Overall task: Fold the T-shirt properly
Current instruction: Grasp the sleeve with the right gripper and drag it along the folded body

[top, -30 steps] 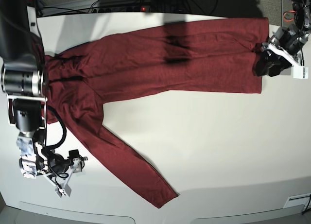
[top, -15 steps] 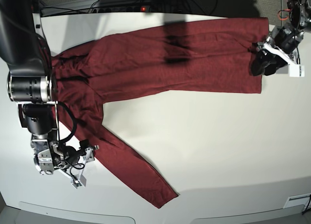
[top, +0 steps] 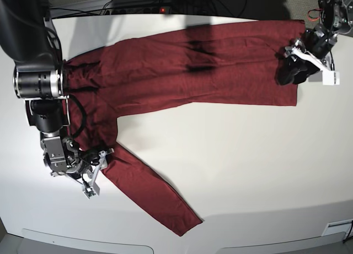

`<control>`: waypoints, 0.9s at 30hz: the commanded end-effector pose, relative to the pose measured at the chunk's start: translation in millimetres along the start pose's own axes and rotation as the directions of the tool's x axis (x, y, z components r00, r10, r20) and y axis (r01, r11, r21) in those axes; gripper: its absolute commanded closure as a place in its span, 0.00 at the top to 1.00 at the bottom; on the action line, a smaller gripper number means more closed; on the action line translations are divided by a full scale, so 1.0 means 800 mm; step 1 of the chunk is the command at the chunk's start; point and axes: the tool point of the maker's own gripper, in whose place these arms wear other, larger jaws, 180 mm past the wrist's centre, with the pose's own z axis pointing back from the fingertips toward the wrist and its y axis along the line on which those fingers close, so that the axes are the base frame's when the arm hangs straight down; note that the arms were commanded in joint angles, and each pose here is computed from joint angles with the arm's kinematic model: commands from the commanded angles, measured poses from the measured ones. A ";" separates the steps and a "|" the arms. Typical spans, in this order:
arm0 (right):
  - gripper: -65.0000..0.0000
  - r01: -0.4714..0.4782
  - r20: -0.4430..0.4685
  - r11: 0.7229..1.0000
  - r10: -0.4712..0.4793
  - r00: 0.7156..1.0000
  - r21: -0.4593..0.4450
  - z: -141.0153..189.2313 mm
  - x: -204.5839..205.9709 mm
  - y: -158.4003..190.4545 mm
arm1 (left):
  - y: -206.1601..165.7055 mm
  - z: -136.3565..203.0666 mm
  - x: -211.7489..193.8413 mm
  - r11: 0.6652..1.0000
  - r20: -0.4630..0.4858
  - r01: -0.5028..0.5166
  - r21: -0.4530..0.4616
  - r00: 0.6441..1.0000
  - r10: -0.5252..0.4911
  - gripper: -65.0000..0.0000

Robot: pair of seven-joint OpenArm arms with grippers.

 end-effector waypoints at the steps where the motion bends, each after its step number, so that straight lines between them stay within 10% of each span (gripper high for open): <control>1: 0.40 -0.007 0.025 1.000 0.008 1.000 -0.019 0.008 0.019 -0.012 | -0.003 0.003 0.019 1.000 0.046 0.018 -0.014 0.999 -0.017 0.52; 8: 0.00 -0.006 0.000 1.000 0.006 1.000 -0.014 0.004 0.004 -0.008 | -0.003 0.003 0.019 1.000 0.045 0.019 -0.014 0.999 -0.018 0.52; 16: 0.00 -0.058 0.078 0.996 0.052 0.996 0.069 0.028 0.070 -0.003 | -0.003 0.003 0.019 1.000 0.046 0.018 -0.014 0.999 -0.018 0.52; 27: 0.00 0.190 -0.149 0.939 -0.152 0.977 0.286 0.043 0.049 0.056 | -0.003 0.003 0.019 1.000 0.046 0.018 -0.014 0.999 -0.017 0.52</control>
